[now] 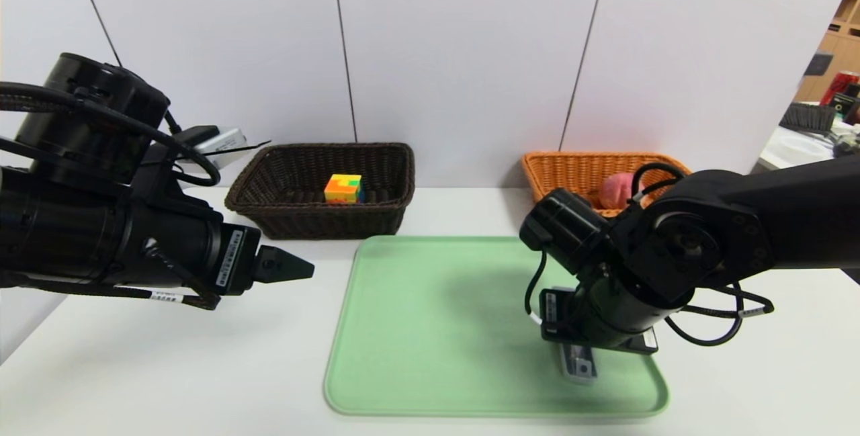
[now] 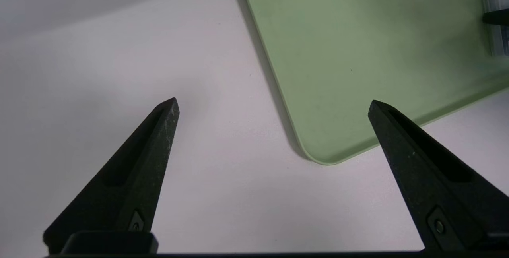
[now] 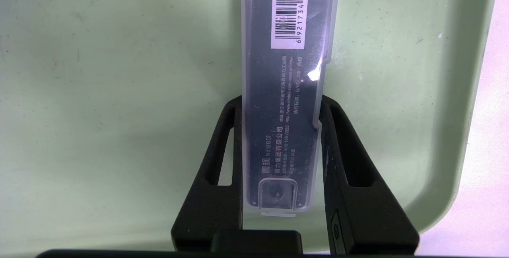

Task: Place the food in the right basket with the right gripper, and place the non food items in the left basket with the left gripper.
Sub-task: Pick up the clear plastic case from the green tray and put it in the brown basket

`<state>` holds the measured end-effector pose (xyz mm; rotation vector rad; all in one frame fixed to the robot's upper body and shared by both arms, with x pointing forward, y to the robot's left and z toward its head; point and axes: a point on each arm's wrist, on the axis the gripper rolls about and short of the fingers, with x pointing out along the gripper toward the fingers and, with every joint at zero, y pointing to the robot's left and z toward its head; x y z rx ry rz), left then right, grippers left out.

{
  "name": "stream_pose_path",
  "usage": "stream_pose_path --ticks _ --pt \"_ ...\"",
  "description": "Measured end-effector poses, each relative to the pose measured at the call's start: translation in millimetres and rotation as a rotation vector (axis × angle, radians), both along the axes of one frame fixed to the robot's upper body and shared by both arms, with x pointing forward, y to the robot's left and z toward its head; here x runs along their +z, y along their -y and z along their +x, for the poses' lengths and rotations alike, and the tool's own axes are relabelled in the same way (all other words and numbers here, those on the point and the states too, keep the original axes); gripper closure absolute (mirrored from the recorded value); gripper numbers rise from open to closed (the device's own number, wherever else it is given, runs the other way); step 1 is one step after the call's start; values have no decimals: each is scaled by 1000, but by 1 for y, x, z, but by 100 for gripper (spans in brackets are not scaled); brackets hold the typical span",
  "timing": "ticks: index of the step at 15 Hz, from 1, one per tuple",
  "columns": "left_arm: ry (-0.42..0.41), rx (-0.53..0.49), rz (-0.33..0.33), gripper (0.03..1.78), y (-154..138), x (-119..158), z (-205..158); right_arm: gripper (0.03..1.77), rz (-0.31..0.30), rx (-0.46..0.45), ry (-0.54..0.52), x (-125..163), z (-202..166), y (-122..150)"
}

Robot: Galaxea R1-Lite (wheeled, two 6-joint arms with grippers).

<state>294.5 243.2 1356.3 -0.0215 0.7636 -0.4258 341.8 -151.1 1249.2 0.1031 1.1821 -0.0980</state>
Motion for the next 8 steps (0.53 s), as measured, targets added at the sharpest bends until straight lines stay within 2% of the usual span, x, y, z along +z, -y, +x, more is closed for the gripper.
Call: stream_pose_path --ticks 4,8 --pt "13 3 -9 12 -2 3 -4 126 12 7 19 6 0 0" --pt "38 6 -21 12 -5 9 -10 126 78 43 142 38 11 -2"
